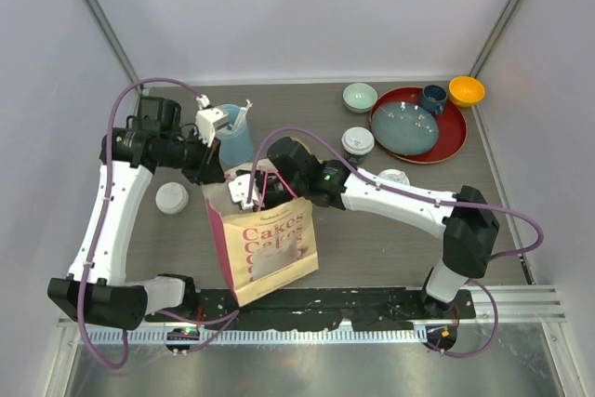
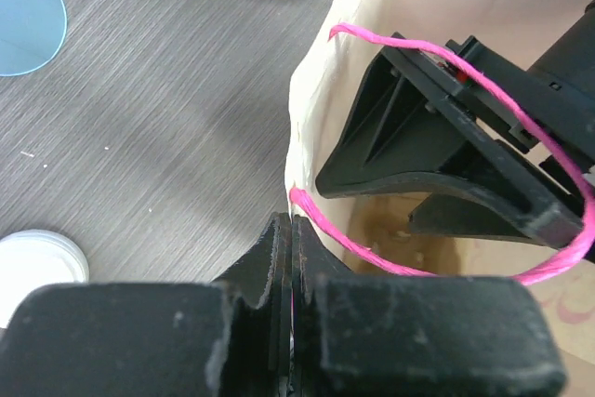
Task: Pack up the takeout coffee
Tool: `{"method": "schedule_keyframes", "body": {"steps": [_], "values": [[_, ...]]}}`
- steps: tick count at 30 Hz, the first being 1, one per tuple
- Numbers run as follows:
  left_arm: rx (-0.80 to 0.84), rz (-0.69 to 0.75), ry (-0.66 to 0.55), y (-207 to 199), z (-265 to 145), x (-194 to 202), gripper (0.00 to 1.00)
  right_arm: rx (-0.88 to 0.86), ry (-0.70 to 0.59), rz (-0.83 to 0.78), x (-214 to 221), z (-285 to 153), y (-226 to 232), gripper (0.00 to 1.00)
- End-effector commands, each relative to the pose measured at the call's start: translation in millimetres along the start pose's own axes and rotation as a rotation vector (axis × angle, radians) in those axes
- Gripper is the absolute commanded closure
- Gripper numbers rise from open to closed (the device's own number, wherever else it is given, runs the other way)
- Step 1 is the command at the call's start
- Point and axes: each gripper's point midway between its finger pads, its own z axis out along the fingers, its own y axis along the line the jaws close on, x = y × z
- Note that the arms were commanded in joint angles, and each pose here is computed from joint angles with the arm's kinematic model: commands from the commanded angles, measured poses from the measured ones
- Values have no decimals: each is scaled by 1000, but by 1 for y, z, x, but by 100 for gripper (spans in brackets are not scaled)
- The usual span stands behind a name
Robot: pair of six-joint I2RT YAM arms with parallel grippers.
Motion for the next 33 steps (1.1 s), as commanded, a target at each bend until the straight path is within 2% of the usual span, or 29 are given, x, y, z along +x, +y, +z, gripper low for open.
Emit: {"method": "schedule_keyframes", "body": {"steps": [1, 8, 10, 18, 26, 33], "values": [[-13, 19, -9, 2, -1, -1, 100, 55, -128, -60, -41, -13, -10, 14], [10, 16, -14, -3, -1, 0, 100, 107, -16, -35, 2, 0, -14, 14], [12, 16, -9, -3, 0, 2, 100, 127, -21, -26, -1, -1, -17, 14], [21, 16, -19, -5, 0, 0, 100, 226, -140, -7, -50, -30, -34, 14], [17, 18, -60, -9, -7, -11, 100, 331, -321, -9, -114, -65, -53, 13], [-2, 14, -67, -8, -8, -10, 100, 465, -300, 69, -117, -83, -76, 11]]}}
